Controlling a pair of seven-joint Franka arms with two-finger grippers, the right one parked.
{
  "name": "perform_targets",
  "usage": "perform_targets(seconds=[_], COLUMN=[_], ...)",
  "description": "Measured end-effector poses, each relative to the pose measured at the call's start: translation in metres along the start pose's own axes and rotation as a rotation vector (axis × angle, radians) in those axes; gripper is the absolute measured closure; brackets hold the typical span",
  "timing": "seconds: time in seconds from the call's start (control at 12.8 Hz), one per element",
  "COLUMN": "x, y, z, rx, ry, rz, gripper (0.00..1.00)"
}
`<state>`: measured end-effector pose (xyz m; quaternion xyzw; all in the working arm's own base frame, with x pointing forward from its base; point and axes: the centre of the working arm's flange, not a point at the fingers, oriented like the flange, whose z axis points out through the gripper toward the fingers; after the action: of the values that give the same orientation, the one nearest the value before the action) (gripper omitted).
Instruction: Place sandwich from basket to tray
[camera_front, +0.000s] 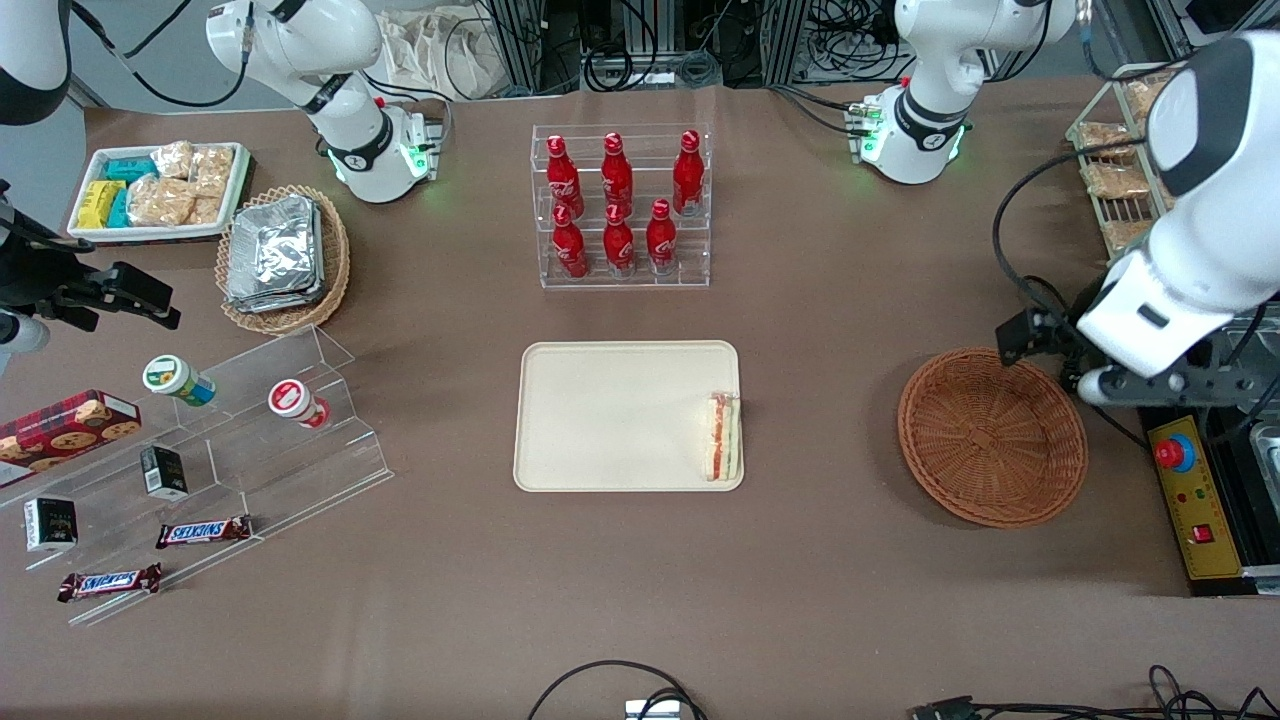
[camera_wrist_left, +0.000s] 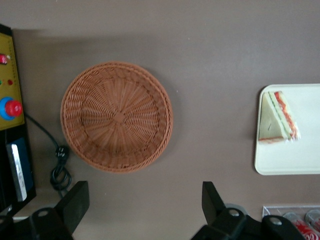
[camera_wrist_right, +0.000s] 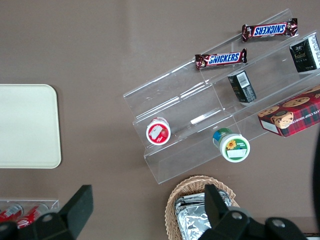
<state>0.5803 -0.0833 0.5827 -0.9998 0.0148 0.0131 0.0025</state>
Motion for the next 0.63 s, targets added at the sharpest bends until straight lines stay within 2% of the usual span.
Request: perform_targets(seconds=[0.23, 0.39, 0.63], x=[-0.030, -0.032, -0.033], y=[0.000, -0.002, -0.002], z=[0.001, 0.008, 0.009], rx=[0.008, 0.010, 0.010], ry=[-0.019, -0.031, -0.032], rz=[0.003, 0.001, 0.000], gripper=[0.00, 0.00, 0.00])
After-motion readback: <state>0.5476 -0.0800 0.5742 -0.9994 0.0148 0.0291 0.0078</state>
